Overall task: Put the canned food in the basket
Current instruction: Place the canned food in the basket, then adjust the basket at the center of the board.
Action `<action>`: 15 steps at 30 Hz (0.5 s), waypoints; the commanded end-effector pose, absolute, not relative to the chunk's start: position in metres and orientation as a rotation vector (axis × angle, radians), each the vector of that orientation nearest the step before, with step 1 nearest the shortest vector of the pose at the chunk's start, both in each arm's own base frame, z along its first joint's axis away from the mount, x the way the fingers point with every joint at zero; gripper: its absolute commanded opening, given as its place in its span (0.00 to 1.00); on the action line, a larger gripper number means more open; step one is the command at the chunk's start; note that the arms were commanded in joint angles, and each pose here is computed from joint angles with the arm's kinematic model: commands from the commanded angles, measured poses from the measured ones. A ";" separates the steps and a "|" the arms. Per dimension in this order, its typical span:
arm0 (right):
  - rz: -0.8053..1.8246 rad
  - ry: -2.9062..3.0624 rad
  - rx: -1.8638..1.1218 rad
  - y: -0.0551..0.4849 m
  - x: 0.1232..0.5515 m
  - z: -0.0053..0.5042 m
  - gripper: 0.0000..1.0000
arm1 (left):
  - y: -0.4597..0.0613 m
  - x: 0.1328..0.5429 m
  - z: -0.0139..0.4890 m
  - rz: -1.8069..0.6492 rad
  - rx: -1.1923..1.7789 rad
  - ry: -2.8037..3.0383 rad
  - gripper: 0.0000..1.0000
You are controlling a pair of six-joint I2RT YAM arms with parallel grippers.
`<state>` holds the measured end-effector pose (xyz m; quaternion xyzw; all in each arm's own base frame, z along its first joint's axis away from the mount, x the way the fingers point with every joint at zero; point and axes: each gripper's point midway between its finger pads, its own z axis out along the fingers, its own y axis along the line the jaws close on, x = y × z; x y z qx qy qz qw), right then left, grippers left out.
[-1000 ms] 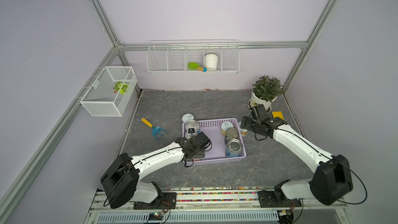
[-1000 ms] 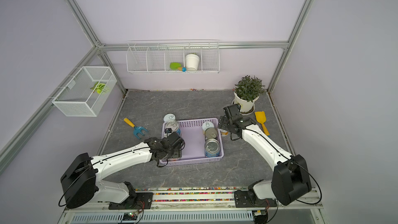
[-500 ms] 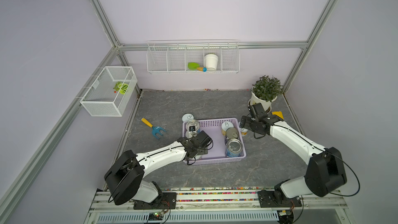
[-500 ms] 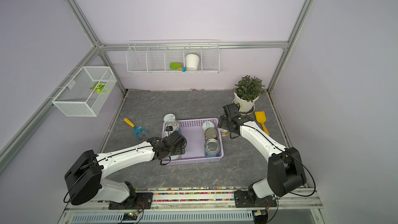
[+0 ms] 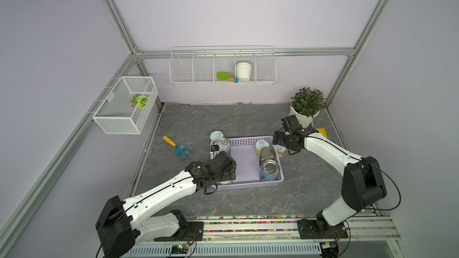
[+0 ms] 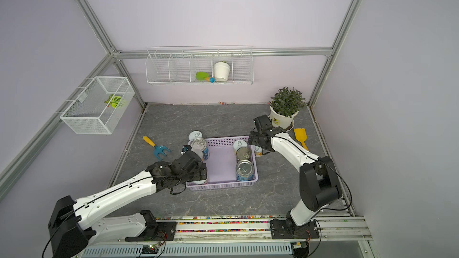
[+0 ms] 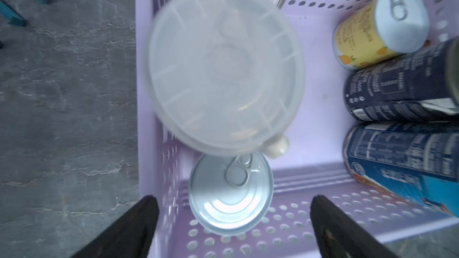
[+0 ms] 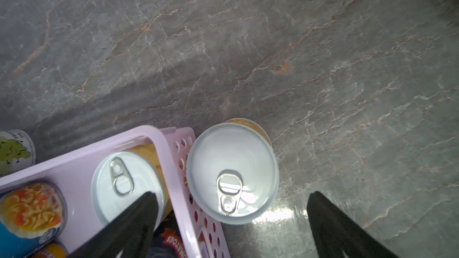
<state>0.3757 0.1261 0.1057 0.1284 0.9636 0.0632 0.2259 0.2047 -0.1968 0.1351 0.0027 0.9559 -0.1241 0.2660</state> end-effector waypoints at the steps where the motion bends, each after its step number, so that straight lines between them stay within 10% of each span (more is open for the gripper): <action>1: 0.175 2.726 0.327 0.129 0.375 0.098 0.98 | -0.187 0.200 0.149 -0.347 0.035 2.546 1.00; 15: 0.157 2.632 0.315 0.120 0.379 0.122 0.98 | -0.164 0.208 0.107 -0.228 -0.082 2.581 1.00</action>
